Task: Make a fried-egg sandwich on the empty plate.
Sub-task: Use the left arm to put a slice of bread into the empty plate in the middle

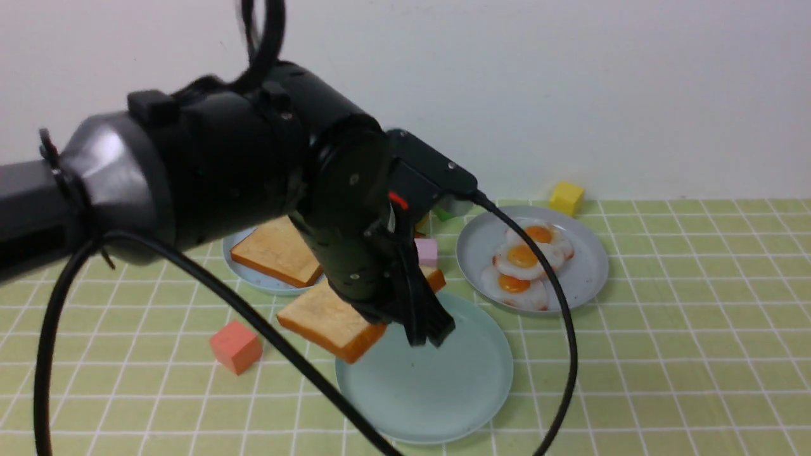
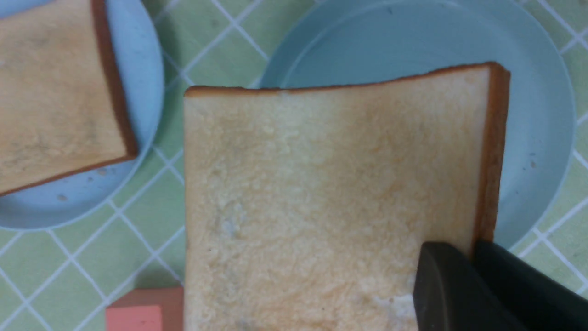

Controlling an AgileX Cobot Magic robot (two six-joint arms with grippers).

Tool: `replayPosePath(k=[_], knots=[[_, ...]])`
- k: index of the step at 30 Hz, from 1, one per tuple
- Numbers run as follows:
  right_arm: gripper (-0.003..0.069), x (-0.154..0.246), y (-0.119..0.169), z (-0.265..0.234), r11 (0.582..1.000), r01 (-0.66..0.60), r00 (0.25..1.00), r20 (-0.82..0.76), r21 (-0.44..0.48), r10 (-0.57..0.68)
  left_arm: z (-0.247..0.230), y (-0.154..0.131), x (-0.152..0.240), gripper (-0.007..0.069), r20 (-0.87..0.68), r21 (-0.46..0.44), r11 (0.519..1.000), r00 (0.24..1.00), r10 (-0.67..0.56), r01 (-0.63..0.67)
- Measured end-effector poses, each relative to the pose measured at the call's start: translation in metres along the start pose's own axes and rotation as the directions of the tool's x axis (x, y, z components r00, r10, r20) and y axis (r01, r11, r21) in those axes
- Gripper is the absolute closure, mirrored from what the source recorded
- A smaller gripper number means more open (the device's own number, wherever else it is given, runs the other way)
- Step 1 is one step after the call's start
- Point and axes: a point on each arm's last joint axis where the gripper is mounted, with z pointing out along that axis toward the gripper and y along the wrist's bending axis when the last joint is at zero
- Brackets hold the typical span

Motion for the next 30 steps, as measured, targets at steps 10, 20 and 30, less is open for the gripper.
replayPosePath(k=[10, 20, 30], knots=[[0.0643, 0.000, 0.000, 0.000, 1.000, 0.001, 1.000, 0.004, 0.001, -0.001, 0.038, -0.018, -0.005, 0.0598, 0.032, 0.093, 0.996, 0.999, -0.017, 0.014], [0.0643, 0.000, 0.000, 0.000, 1.000, 0.001, 1.000, 0.004, -0.001, -0.001, 0.075, -0.025, -0.004, 0.0598, 0.033, 0.124, 0.985, 0.993, 0.114, -0.117], [0.0642, -0.001, 0.001, 0.000, 1.000, -0.004, 1.000, 0.006, -0.014, 0.004, 0.082, -0.026, -0.002, 0.0455, 0.015, 0.124, 0.983, 0.990, 0.137, -0.138]])
